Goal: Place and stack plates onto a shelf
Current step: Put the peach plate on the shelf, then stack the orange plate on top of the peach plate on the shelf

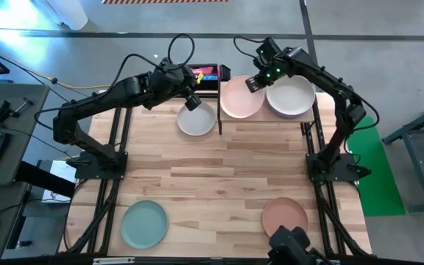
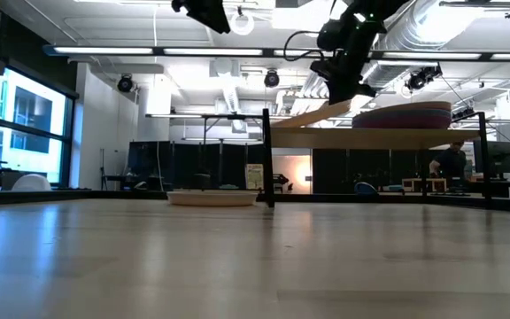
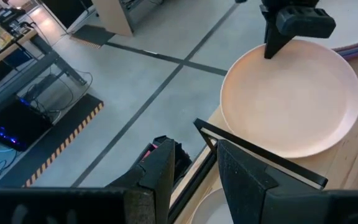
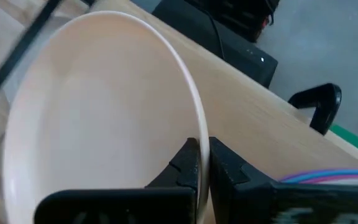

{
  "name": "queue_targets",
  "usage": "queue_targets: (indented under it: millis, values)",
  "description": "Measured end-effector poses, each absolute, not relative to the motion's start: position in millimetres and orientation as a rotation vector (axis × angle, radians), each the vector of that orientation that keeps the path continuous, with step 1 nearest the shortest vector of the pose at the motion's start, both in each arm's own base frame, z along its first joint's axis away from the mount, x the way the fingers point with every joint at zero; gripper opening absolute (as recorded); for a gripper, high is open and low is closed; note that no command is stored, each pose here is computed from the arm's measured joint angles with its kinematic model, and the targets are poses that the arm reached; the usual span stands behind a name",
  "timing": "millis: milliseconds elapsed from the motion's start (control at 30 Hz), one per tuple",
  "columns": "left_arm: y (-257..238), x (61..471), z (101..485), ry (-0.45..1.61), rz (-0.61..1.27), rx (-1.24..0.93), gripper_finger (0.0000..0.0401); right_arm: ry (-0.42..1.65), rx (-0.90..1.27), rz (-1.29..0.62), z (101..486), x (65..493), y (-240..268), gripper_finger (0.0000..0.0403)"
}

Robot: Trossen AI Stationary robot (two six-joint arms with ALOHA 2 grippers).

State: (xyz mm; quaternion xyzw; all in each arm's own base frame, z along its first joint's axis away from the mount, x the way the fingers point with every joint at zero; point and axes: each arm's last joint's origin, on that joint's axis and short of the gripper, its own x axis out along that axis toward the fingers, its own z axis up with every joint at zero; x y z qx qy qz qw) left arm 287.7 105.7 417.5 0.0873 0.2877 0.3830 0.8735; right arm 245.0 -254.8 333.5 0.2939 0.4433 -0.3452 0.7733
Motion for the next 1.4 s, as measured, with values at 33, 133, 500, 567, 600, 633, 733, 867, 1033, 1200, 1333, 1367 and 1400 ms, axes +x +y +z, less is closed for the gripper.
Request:
queue_targets:
  millis: [33,133,500,567,600,633,733,867,1033,1200,1333,1367,1400]
  values:
    - [105.7,287.7,417.6,0.601,0.800,0.182,0.0111,0.972,0.642,-0.749,331.6,244.8,-255.5,0.0001]
    - [105.7,287.8,417.6,0.601,0.800,0.182,0.0111,1.014,0.655,-0.745,324.3,245.5,-257.7,0.0000]
    - [105.7,287.9,417.5,0.601,0.800,0.182,0.0111,1.045,0.640,-0.765,318.6,246.6,-260.9,0.0045]
    - [105.7,287.9,417.5,0.601,0.800,0.182,0.0111,1.047,0.635,-0.773,318.5,246.4,-261.2,0.0056]
    - [105.7,287.9,417.5,0.601,0.800,0.182,0.0111,1.047,0.628,-0.782,318.7,246.3,-261.4,0.0061]
    - [105.7,287.9,417.5,0.601,0.800,0.182,0.0111,1.045,0.622,-0.789,318.8,246.4,-261.8,0.0065]
    - [105.7,287.9,417.4,0.602,0.800,0.183,0.0111,1.022,0.618,-0.779,320.1,247.6,-262.9,0.0071]
    - [105.4,286.8,415.6,0.634,0.791,0.203,0.0111,0.993,0.628,-0.754,327.6,244.6,-259.0,0.0071]
    - [108.9,281.4,405.5,0.749,0.759,0.197,0.0111,0.945,0.660,-0.713,341.5,240.3,-247.8,0.0071]
    - [116.0,275.9,387.7,0.870,0.713,0.160,0.0111,0.877,0.690,-0.660,360.0,238.1,-229.5,0.0071]
    - [120.3,273.8,365.4,0.964,0.641,0.129,0.0111,0.835,0.664,-0.620,376.2,239.9,-207.1,0.0071]
    - [121.4,273.3,359.5,0.983,0.621,0.133,0.0111,0.824,0.659,-0.610,379.6,241.3,-201.2,0.0071]
    - [122.4,272.7,352.8,1.004,0.603,0.133,0.0111,0.812,0.656,-0.599,383.2,242.6,-194.9,0.0071]
